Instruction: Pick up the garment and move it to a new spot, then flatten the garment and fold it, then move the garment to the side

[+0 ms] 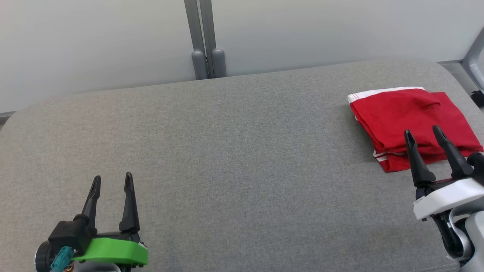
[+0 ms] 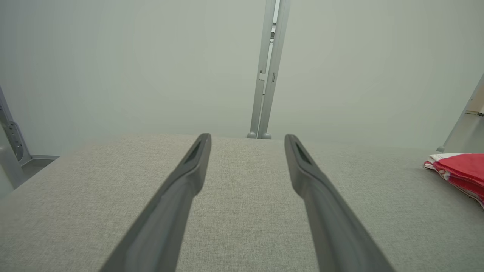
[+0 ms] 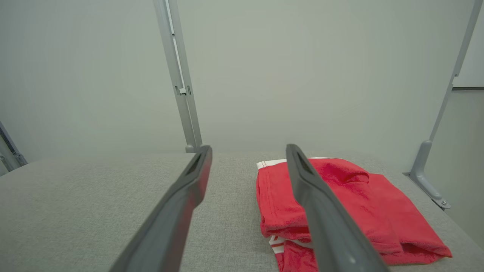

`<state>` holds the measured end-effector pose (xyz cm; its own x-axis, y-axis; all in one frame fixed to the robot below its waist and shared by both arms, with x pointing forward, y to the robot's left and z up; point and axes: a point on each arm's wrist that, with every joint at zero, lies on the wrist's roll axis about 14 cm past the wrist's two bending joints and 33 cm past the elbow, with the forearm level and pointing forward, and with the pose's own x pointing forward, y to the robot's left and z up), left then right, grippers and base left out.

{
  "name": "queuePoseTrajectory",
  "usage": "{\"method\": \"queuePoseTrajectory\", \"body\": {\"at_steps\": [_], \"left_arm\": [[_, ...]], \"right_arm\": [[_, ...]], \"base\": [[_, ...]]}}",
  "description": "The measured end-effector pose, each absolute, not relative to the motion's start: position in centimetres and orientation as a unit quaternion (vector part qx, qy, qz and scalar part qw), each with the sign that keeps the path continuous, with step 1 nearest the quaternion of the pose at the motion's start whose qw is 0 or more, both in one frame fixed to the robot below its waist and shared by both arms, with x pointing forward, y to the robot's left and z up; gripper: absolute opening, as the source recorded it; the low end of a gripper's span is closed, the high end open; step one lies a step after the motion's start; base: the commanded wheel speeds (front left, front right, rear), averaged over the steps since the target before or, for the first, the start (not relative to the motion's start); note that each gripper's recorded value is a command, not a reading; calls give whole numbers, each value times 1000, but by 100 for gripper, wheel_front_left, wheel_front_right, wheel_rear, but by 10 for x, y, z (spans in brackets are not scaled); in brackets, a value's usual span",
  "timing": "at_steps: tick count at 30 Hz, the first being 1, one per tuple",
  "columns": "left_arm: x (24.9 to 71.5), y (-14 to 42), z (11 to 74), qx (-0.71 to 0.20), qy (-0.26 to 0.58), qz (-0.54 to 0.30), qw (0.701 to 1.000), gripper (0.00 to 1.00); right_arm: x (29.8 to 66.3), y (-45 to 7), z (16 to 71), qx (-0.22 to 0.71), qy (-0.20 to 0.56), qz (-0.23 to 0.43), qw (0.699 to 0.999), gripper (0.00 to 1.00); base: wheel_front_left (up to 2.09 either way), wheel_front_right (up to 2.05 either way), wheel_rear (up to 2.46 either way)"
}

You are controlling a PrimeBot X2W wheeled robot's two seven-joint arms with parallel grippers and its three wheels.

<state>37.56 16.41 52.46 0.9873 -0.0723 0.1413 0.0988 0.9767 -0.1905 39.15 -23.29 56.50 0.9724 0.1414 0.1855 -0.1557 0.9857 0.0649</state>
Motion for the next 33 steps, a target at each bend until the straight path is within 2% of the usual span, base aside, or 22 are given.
{"method": "queuePoseTrajectory", "body": {"at_steps": [9,33], "left_arm": [[364,179,511,-92,-49,-21,994,100],[363,182,496,-78,-25,-21,996,100]], "right_arm": [[380,-216,546,69,-76,70,992,100],[385,-196,532,71,-54,89,992,100]], "base": [[0,0,0],[0,0,0]]}}
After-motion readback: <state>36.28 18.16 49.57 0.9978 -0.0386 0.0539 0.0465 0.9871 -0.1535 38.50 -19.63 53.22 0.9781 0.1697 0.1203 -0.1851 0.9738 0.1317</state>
